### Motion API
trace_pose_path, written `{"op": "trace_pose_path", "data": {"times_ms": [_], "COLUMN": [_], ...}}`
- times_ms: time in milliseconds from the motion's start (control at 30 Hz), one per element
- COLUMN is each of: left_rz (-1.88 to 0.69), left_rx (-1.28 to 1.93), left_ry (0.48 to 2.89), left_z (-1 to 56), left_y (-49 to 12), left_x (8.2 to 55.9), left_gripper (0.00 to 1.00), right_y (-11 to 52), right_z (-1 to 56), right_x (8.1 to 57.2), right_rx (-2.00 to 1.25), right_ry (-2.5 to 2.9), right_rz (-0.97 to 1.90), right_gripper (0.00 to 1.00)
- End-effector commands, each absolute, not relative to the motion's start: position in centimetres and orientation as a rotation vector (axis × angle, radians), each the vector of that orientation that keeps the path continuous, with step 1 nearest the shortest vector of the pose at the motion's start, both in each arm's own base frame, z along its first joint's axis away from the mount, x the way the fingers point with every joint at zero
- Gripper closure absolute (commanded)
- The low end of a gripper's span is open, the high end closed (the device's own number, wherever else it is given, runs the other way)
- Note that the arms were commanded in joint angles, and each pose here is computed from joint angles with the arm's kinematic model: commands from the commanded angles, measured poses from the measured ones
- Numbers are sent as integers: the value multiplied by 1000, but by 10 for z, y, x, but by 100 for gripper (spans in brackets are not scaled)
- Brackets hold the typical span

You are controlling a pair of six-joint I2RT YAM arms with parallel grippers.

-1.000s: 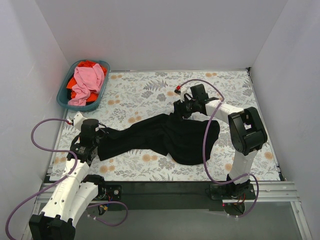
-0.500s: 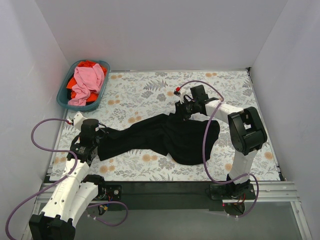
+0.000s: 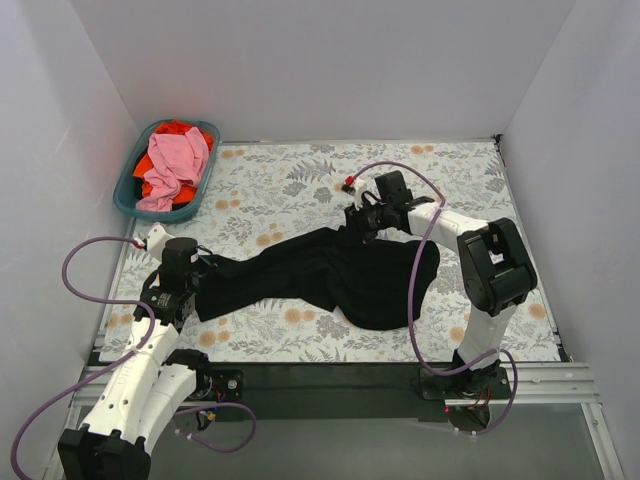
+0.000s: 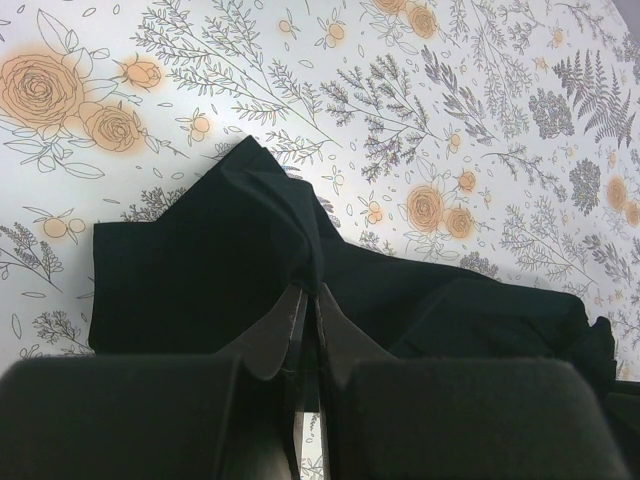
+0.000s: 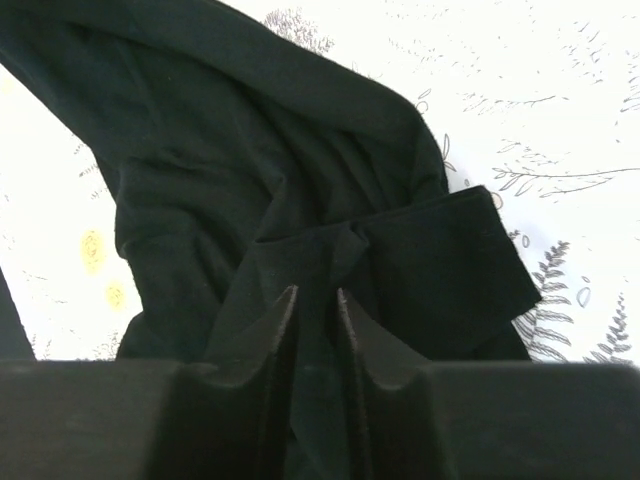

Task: Fold and stack the t-shirts
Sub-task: Flatten the tshirt out

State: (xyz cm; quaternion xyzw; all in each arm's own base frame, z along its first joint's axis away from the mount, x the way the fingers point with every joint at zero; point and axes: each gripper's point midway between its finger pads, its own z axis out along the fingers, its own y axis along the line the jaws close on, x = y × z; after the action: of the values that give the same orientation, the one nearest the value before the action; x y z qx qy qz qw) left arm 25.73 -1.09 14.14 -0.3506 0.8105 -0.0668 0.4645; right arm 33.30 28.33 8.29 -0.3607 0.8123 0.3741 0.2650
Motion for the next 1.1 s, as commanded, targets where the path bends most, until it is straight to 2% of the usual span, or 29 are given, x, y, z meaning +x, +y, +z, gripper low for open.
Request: {"op": "trace_pose_path", "data": {"times_ms": [0,33,100,300,367,567,767,867,967,1000,1067], "left_rz": [-150,-151,-150,-152,-150,-152,-152,-153,-150,-154,-161], "left_rx": [-855,-855,-853,-852,-853,-852,-852,-852,-853,-851,-854], "left_ry": [1975,1970,1971,1970,1974,1970,1970,1972,1973,1977,1981], "left_z": [143,144,144,145,144,144,145,144,143,143,142], "left_y": [-8,-7,-7,-8,-8,-8,-8,-8,-8,-8,-10], "left_x": [257,258,258,258,257,258,257,257,258,257,258], "left_gripper": [100,100,100,100,100,100,100,100,100,100,100], "right_y": [286,286,286,281,280,276,284,287,287,286,284], "right_z": [75,71,69,63,62,63,68,68,68,71,74], "right_x": [335,336,337,346,349,358,359,358,358,360,362], "right_rx": [-998,-998,-996,-987,-977,-951,-962,-967,-966,-962,-955], "right_ry": [2200,2207,2213,2231,2237,2243,2223,2219,2218,2213,2211], "right_rz": [995,990,980,911,889,835,886,910,910,896,873], "right_gripper": [70,65,63,60,53,52,56,61,74,83,92]}}
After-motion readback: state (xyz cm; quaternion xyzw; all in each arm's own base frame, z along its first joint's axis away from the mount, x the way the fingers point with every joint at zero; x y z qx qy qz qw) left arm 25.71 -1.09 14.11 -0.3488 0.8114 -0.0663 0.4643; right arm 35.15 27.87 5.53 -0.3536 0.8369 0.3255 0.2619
